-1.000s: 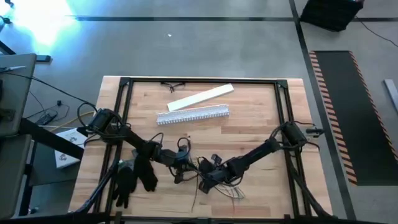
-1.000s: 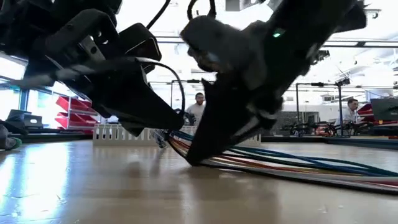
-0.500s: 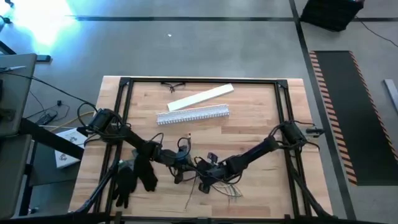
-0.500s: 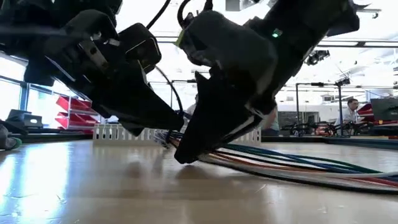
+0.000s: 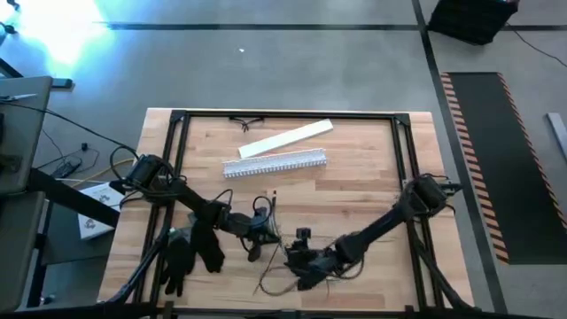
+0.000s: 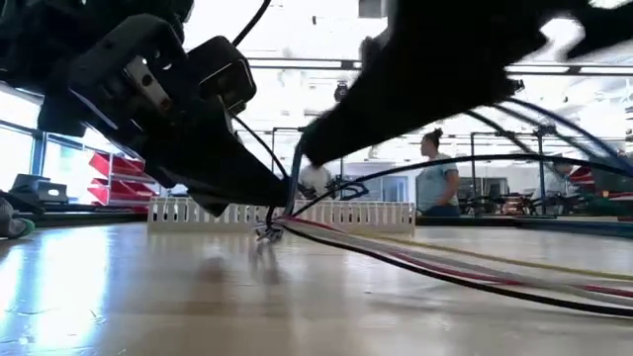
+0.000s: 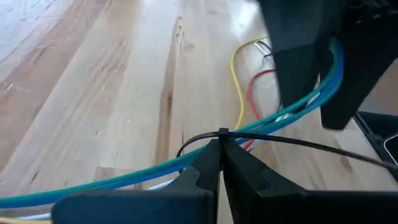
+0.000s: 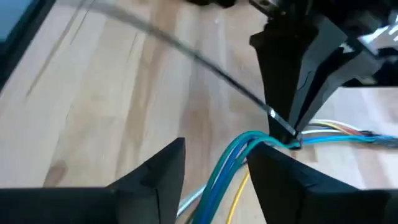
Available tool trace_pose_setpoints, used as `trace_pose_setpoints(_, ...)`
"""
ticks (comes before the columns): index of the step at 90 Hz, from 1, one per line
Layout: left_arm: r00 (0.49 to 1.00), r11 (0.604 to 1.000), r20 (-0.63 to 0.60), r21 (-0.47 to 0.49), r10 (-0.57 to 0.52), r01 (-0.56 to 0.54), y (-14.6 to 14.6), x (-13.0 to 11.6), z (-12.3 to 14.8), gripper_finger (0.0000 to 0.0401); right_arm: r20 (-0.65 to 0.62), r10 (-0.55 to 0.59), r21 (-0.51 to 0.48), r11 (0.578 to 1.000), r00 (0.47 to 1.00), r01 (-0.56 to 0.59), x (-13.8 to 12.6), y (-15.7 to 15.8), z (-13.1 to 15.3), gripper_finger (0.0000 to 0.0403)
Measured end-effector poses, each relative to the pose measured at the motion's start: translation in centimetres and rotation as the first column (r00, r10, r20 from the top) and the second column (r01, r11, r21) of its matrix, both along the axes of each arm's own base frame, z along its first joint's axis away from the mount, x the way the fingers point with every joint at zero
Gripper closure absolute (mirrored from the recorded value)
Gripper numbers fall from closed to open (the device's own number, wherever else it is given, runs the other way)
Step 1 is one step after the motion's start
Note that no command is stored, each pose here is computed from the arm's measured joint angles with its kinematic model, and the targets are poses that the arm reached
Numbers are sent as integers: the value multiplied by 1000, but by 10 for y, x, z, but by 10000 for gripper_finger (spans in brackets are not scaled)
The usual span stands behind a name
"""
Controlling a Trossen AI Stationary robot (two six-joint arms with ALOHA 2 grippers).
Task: Ziptie cables
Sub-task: Wrap the black zip tie on the cable
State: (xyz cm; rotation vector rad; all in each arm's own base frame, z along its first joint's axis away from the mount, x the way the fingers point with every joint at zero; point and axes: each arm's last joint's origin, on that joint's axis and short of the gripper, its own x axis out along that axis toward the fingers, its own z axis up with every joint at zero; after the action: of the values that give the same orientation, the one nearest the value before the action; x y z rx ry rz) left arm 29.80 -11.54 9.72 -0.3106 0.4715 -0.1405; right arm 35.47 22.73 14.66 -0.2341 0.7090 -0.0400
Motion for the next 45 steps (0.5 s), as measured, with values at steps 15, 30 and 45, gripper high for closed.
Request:
trace_pose_setpoints(15, 1000, 1000, 0, 0, 1, -1, 0, 0, 0, 401, -64, -4, -1, 1000, 998, 4, -9, 3, -3, 261)
trace_pose_setpoints(30, 1000, 1000, 0, -1, 3, -3, 0, 0, 0, 401, -183, -51, 62, 996, 982, 64, -19, -7, 6, 225)
trace_pose_setpoints(45, 1000, 1000, 0, -2, 3, -3, 0, 0, 0, 401, -220, -21, 78, 996, 975, 39, -25, -12, 21, 173)
